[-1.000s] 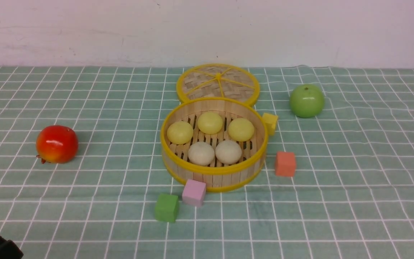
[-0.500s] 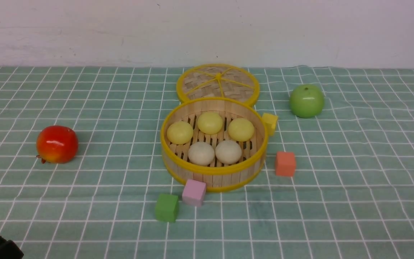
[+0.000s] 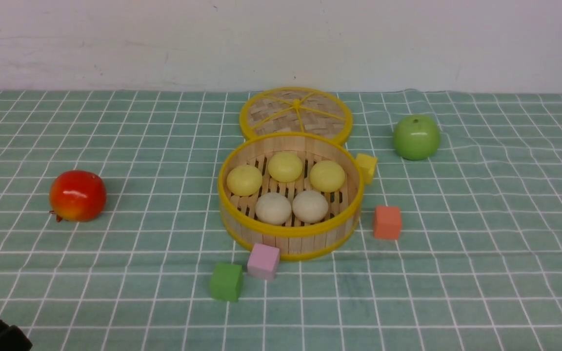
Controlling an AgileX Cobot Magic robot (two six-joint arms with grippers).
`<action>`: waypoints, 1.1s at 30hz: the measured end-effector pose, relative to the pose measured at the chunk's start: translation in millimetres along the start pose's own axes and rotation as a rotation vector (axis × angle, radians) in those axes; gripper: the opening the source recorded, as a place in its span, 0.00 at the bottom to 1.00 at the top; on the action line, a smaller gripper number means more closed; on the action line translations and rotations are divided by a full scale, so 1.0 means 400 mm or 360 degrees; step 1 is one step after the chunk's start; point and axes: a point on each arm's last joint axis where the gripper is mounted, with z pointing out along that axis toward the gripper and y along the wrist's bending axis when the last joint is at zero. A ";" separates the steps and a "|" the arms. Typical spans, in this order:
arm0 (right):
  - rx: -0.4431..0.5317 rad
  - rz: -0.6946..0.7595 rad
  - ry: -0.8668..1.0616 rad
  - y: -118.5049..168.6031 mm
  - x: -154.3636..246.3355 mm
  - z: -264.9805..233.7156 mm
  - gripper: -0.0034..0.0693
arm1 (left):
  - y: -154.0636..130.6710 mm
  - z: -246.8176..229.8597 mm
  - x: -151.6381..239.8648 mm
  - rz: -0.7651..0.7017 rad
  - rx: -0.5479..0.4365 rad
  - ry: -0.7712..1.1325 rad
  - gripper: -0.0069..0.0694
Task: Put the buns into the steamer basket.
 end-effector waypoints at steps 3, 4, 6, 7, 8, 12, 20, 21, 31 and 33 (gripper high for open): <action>-0.0002 0.0006 0.0000 0.000 0.000 0.000 0.04 | 0.000 0.000 0.000 0.0000 0.0000 0.0000 0.40; -0.0002 0.0006 0.0000 0.000 0.000 0.000 0.04 | 0.000 0.000 0.000 0.0000 0.0000 0.0000 0.40; -0.0002 0.0008 0.0000 0.000 0.000 0.000 0.05 | 0.000 0.000 0.000 0.0000 0.0000 0.0000 0.40; -0.0002 0.0008 0.0000 0.000 0.000 0.000 0.05 | 0.000 0.000 0.000 0.0000 0.0000 0.0000 0.40; -0.0002 0.0008 0.0000 0.000 0.000 0.000 0.05 | 0.000 0.000 0.000 0.0000 0.0000 0.0000 0.40; -0.0002 0.0008 0.0000 0.000 0.000 0.000 0.05 | 0.000 0.000 0.000 0.0000 0.0000 0.0000 0.40; -0.0002 0.0018 0.0000 0.000 0.000 0.000 0.07 | 0.000 0.000 0.000 0.0000 0.0000 0.0000 0.40; -0.0002 0.0018 0.0000 0.000 0.000 0.000 0.07 | 0.000 0.000 0.000 0.0000 0.0000 0.0000 0.40; -0.0002 0.0018 0.0000 0.000 0.000 0.000 0.08 | 0.005 0.001 -0.009 0.0033 -0.0027 -0.0091 0.40; -0.0002 0.0018 0.0000 0.000 0.000 0.000 0.08 | 0.012 0.002 -0.008 0.0081 -0.0069 -0.0141 0.40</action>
